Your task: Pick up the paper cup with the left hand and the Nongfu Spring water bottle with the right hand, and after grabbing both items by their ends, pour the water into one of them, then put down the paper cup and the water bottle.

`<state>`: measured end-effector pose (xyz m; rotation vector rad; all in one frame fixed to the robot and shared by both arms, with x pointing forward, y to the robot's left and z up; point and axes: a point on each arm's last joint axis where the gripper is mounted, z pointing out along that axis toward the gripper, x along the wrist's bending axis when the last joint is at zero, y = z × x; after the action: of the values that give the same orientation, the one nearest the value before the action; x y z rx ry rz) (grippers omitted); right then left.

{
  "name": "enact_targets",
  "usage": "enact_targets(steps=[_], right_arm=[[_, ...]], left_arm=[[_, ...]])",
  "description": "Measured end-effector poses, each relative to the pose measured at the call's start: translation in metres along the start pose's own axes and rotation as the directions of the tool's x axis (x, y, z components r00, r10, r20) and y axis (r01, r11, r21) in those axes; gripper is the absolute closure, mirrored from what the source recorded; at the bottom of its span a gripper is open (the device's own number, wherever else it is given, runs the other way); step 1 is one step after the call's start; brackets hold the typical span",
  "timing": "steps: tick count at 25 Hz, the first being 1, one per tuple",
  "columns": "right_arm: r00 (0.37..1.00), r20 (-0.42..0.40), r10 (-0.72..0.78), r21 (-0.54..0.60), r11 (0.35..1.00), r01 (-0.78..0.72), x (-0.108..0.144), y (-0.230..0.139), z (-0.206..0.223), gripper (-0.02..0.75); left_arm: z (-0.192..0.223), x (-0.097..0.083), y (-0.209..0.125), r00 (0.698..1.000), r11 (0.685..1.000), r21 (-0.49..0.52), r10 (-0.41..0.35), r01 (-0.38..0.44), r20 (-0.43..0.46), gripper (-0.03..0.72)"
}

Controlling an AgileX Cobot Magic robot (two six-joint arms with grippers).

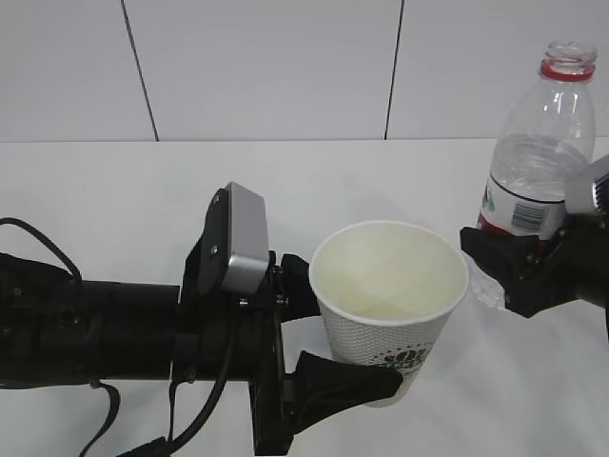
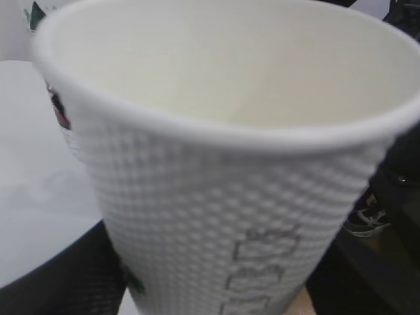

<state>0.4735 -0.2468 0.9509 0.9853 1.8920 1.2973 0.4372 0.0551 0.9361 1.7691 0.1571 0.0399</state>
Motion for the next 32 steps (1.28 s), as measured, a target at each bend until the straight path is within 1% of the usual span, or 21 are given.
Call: enact_targets(steps=[5,11,17,21,26,32], right_arm=[[1.000,-0.006,-0.005,-0.005,1.000,0.005,0.001,0.000,0.000,0.244],[0.998,-0.046,-0.036,-0.037,0.999,0.034,0.004,0.003,0.000,0.244],[0.997,-0.065,-0.050,-0.054,0.997,0.047,0.006,0.005,0.000,0.244],[0.992,-0.086,-0.088,-0.069,0.994,0.082,0.006,0.010,0.002,0.244],[0.986,-0.092,-0.140,-0.113,0.985,0.130,0.001,0.024,0.008,0.244],[0.976,-0.098,-0.196,-0.130,0.975,0.183,-0.002,0.034,0.013,0.244]], left_arm=[[0.000,-0.001,-0.001,1.000,1.000,0.008,0.010,-0.011,0.015,0.118],[0.000,-0.002,-0.001,0.999,1.000,0.015,0.019,-0.019,0.027,0.119],[0.000,-0.004,-0.002,0.999,0.999,0.021,0.029,-0.030,0.044,0.120],[0.000,-0.004,-0.002,0.999,0.999,0.016,0.029,-0.030,0.046,0.122],[0.000,-0.002,0.000,1.000,1.000,0.000,0.009,-0.009,0.018,0.123],[0.000,0.001,0.001,1.000,1.000,-0.007,-0.008,0.008,-0.011,0.124]])
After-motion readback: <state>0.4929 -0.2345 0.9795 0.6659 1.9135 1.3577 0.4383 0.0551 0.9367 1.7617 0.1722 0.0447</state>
